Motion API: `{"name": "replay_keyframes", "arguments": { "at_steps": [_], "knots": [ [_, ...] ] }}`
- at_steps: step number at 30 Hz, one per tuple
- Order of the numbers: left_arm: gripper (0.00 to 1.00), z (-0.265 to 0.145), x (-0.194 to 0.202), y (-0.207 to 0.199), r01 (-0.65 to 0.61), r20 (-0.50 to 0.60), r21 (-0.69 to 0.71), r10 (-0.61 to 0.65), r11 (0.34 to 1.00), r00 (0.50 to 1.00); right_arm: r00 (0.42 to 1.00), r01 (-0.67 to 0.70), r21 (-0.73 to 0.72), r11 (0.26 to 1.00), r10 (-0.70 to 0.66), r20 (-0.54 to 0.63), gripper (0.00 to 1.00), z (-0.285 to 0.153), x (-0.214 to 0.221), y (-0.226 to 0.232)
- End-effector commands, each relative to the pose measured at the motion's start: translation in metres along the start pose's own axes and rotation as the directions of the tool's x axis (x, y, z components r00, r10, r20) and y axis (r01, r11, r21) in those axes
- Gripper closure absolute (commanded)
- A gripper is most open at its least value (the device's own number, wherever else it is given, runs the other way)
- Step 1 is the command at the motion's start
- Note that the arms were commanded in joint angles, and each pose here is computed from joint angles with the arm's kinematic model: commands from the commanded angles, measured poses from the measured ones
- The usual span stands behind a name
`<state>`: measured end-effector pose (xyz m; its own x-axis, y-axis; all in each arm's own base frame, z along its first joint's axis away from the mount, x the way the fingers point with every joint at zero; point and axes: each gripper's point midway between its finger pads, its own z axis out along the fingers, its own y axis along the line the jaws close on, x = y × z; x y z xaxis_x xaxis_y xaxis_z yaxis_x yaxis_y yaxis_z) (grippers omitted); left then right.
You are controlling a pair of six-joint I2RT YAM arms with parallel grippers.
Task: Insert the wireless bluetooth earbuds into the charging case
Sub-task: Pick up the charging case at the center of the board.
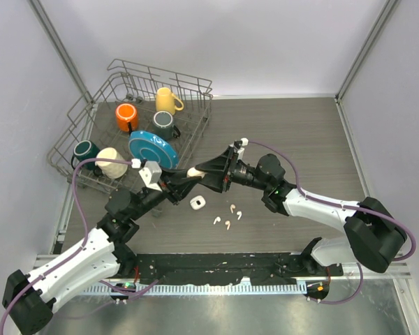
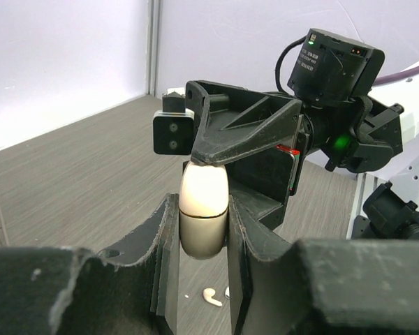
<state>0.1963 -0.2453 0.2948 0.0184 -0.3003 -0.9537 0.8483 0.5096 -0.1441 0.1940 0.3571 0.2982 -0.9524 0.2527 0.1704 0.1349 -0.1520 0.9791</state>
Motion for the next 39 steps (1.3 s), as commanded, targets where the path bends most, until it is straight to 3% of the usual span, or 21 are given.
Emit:
{"name": "replay_keyframes", "arguments": {
  "at_steps": [1, 4, 12, 13, 15, 17, 18, 21, 39],
  "knots": [
    [0.56, -0.001, -0.011, -0.004, 0.039, 0.041, 0.001, -0.039, 0.999, 0.998, 0.999, 0.041, -0.101, 0.994, -0.043, -0.02, 0.86, -0.004, 0.01, 0.024],
    [0.43, -0.003, -0.011, -0.005, 0.046, 0.061, 0.007, -0.047, 0.999, 0.997, 1.0, 0.02, -0.122, 0.992, -0.022, -0.015, 0.88, -0.006, 0.01, 0.025],
    [0.3, -0.004, -0.015, -0.001, 0.056, 0.099, -0.009, -0.054, 0.998, 0.994, 0.999, 0.008, -0.135, 0.991, -0.013, -0.031, 0.88, -0.005, 0.012, 0.027],
    [0.3, -0.003, -0.017, -0.002, 0.049, 0.108, -0.008, -0.048, 0.999, 0.993, 0.999, 0.004, -0.136, 0.991, -0.009, -0.034, 0.88, -0.005, 0.013, 0.027],
    [0.4, -0.002, -0.02, -0.002, 0.038, 0.111, -0.006, -0.038, 0.999, 0.993, 0.999, 0.003, -0.136, 0.991, -0.007, -0.032, 0.88, -0.005, 0.012, 0.026],
    [0.61, -0.001, -0.021, -0.002, 0.034, 0.111, 0.0, -0.034, 0.999, 0.993, 0.999, 0.003, -0.134, 0.991, -0.008, -0.035, 0.89, -0.004, 0.013, 0.025],
    [0.62, 0.001, -0.021, -0.004, 0.029, 0.109, 0.007, -0.03, 1.0, 0.994, 0.999, 0.002, -0.134, 0.991, -0.006, -0.035, 0.88, -0.004, 0.013, 0.025],
    [0.53, 0.003, -0.021, -0.01, 0.018, 0.106, 0.045, -0.023, 0.999, 0.994, 0.999, 0.0, -0.133, 0.991, -0.005, -0.036, 0.88, -0.003, 0.013, 0.024],
    [0.52, 0.007, -0.029, -0.016, -0.087, 0.112, 0.088, 0.077, 0.992, 0.991, 0.999, -0.015, -0.108, 0.994, 0.01, -0.04, 0.89, -0.001, 0.011, 0.015]
  ]
}}
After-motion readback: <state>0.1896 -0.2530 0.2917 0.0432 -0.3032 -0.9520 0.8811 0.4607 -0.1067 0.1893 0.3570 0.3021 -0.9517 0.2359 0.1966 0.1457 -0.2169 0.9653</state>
